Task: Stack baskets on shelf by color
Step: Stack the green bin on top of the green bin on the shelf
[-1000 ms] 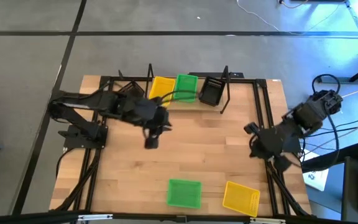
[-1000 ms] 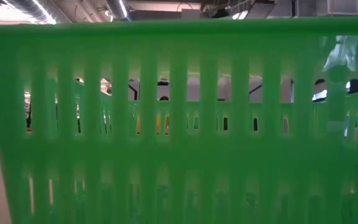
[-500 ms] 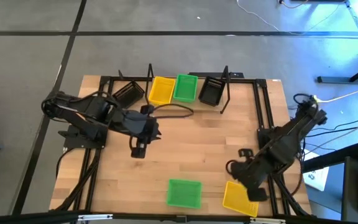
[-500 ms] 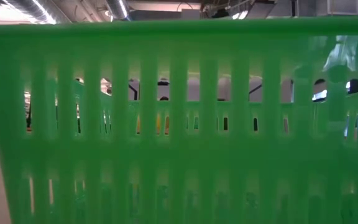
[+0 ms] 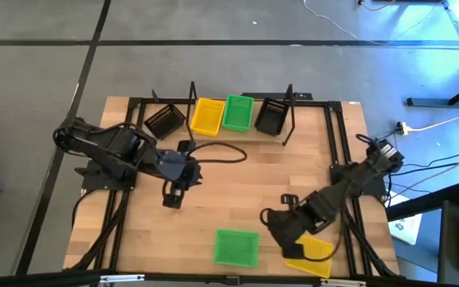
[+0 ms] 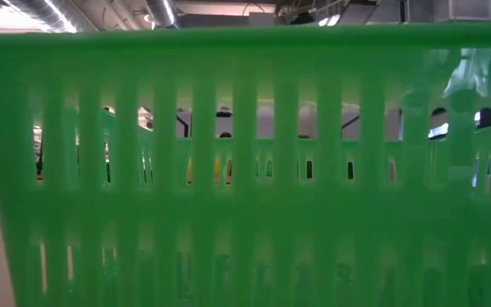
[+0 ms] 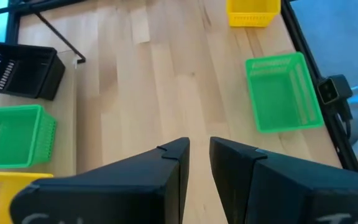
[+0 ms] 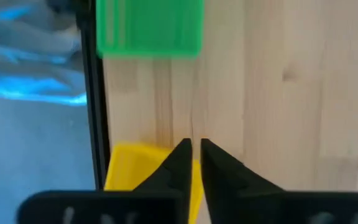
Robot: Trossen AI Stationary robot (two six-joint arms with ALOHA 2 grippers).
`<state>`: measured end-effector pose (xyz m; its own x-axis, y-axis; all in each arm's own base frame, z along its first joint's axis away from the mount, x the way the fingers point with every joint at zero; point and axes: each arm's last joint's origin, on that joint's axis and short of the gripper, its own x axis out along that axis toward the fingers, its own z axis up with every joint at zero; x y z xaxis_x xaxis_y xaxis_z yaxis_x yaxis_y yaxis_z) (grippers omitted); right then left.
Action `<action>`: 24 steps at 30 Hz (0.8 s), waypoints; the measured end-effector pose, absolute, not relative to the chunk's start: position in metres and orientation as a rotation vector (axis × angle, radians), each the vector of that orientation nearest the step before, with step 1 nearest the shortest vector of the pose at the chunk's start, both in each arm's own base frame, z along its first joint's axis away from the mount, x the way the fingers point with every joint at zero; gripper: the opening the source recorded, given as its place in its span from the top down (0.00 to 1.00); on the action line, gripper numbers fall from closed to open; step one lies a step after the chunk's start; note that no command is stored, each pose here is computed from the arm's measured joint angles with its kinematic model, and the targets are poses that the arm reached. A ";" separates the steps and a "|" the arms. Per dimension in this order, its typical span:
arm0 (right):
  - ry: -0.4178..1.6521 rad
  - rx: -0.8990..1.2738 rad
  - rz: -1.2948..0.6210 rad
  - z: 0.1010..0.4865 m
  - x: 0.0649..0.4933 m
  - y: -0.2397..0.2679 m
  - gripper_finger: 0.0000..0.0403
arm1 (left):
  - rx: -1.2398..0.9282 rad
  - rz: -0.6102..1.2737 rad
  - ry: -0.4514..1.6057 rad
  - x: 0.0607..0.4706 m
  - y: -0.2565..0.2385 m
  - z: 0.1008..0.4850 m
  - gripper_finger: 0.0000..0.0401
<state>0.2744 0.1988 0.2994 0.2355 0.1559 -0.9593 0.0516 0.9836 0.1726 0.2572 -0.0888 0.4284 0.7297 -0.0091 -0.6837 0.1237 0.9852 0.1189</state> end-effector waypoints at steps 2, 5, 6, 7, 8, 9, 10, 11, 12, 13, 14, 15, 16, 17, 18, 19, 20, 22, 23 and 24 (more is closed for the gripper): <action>1.304 0.209 0.055 0.298 0.284 0.193 0.87 | 0.167 -0.085 0.757 0.256 -0.092 0.428 0.86; 1.271 0.247 0.032 0.292 0.299 0.186 0.80 | 0.184 -0.101 0.786 0.252 -0.096 0.426 0.86; 1.258 0.259 0.030 0.290 0.305 0.184 0.78 | 0.190 -0.105 0.799 0.250 -0.097 0.425 0.86; 1.249 0.262 0.030 0.286 0.311 0.184 0.76 | 0.197 -0.111 0.811 0.249 -0.098 0.424 0.86; 1.241 0.266 0.030 0.281 0.318 0.183 0.75 | 0.202 -0.115 0.820 0.248 -0.099 0.423 0.86; 1.234 0.272 0.032 0.275 0.324 0.183 0.74 | 0.207 -0.118 0.828 0.247 -0.100 0.423 0.86; 1.232 0.284 0.039 0.269 0.331 0.184 0.74 | 0.210 -0.122 0.832 0.246 -0.101 0.422 0.86; 1.235 0.299 0.053 0.263 0.337 0.184 0.73 | 0.209 -0.123 0.829 0.246 -0.101 0.423 0.86; 1.239 0.299 0.076 0.256 0.343 0.185 0.73 | 0.206 -0.124 0.820 0.247 -0.101 0.423 0.86; 1.244 0.293 0.104 0.250 0.348 0.186 0.73 | 0.200 -0.123 0.812 0.247 -0.102 0.424 0.86; 1.239 0.284 0.133 0.244 0.353 0.187 0.73 | 0.196 -0.122 0.806 0.248 -0.102 0.424 0.86; 1.232 0.278 0.151 0.239 0.358 0.187 0.73 | 0.194 -0.121 0.806 0.248 -0.102 0.424 0.86; 1.230 0.277 0.163 0.233 0.362 0.187 0.73 | 0.195 -0.121 0.808 0.248 -0.102 0.424 0.86; 1.228 0.282 0.168 0.229 0.366 0.187 0.73 | 0.195 -0.121 0.808 0.248 -0.102 0.424 0.86; 1.228 0.284 0.167 0.224 0.370 0.187 0.73 | 0.195 -0.121 0.808 0.248 -0.102 0.424 0.86; 1.231 0.286 0.162 0.219 0.372 0.187 0.73 | 0.196 -0.122 0.808 0.248 -0.102 0.424 0.86; 1.240 0.285 0.154 0.215 0.374 0.186 0.73 | 0.197 -0.126 0.807 0.247 -0.103 0.424 0.86; 1.256 0.285 0.141 0.208 0.377 0.185 0.73 | 0.201 -0.133 0.807 0.246 -0.105 0.424 0.86; 1.263 0.284 0.138 0.206 0.378 0.184 0.73 | 0.208 -0.140 0.806 0.246 -0.106 0.424 0.86; 1.269 0.284 0.137 0.203 0.378 0.185 0.73 | 0.212 -0.146 0.806 0.245 -0.107 0.424 0.86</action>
<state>0.3784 0.1845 0.2028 0.2952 0.2571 -0.9202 0.0550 0.9570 0.2850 0.2453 -0.1071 0.4240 0.6843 -0.0483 -0.7276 0.2095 0.9688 0.1327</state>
